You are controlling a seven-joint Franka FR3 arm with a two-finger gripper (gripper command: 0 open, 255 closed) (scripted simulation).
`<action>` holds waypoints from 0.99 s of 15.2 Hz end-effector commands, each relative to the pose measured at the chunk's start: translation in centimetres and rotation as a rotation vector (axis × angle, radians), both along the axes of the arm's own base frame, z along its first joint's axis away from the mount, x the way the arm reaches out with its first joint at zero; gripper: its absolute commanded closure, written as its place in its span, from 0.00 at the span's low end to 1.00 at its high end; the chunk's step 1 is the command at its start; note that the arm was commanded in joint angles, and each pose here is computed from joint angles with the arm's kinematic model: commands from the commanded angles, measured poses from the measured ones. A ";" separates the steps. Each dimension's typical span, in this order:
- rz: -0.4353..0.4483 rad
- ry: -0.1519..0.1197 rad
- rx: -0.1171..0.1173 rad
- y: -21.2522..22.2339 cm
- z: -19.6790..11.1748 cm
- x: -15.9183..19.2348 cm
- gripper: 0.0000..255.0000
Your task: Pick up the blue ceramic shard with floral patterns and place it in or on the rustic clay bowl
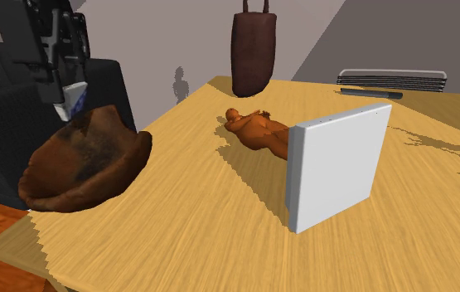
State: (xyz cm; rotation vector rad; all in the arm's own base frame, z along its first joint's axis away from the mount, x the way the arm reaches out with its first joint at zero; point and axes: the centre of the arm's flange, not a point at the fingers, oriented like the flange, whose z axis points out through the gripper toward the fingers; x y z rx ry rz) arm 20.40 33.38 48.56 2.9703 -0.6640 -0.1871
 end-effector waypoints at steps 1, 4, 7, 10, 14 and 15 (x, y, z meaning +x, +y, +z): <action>0.000 0.000 0.000 -0.1 -1.1 0.0 1.00; 0.000 0.000 0.000 -0.1 -1.9 0.0 1.00; 0.000 0.000 0.000 -0.1 -1.9 0.0 1.00; 0.000 0.000 0.000 -0.1 -1.9 0.0 1.00; 0.000 0.000 0.000 -0.1 -1.9 0.0 0.00; 0.000 0.000 0.000 -0.1 -1.9 0.0 0.00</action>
